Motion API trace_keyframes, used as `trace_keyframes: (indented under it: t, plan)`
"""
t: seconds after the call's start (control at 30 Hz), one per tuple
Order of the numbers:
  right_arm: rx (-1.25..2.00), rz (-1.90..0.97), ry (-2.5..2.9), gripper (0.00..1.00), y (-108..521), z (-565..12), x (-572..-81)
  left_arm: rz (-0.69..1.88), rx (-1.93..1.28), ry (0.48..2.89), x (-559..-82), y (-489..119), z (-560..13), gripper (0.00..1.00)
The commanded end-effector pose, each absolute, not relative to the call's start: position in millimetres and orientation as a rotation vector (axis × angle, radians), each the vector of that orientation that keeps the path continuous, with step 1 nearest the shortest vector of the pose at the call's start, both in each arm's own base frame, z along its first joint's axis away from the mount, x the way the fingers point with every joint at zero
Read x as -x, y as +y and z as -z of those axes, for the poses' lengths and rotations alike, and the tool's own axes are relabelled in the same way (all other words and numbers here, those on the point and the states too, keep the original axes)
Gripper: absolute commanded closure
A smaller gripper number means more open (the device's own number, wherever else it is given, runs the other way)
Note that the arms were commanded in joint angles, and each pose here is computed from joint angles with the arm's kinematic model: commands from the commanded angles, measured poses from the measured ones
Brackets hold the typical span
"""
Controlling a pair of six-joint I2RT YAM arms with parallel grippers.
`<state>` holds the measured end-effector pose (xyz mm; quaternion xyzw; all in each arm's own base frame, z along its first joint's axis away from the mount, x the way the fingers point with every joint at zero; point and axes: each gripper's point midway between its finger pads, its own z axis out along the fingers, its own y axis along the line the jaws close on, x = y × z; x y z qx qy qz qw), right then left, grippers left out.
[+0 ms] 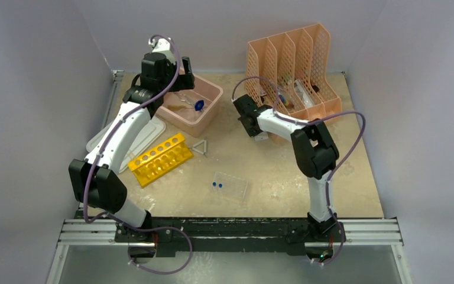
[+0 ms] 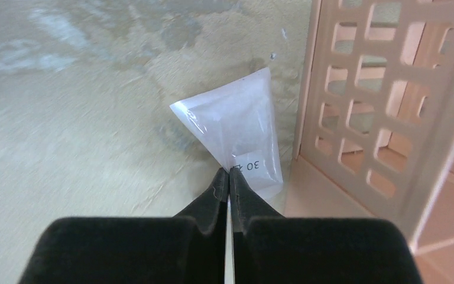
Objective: Organize the chemistry lab equipment
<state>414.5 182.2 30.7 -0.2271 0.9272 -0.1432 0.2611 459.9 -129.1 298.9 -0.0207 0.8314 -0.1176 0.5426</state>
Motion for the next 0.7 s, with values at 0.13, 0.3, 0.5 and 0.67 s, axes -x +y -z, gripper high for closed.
trace_keyframes:
  t: [0.13, 0.3, 0.5, 0.67]
  plan:
    - [0.458, -0.160, 2.317, 1.00, 236, -134, -403, 0.349, 0.138, 1.843, -457, -123, -328, 0.01]
    - [0.420, -0.356, 2.139, 1.00, 250, -195, -394, 0.612, 0.079, 1.838, -448, -163, -333, 0.06]
    - [0.489, -0.554, 1.967, 1.00, 271, -253, -379, 1.030, 0.161, 1.718, -435, -205, -351, 0.09]
    - [0.544, -0.667, 1.862, 1.00, 288, -290, -374, 1.196, 0.144, 1.714, -421, -237, -354, 0.10]
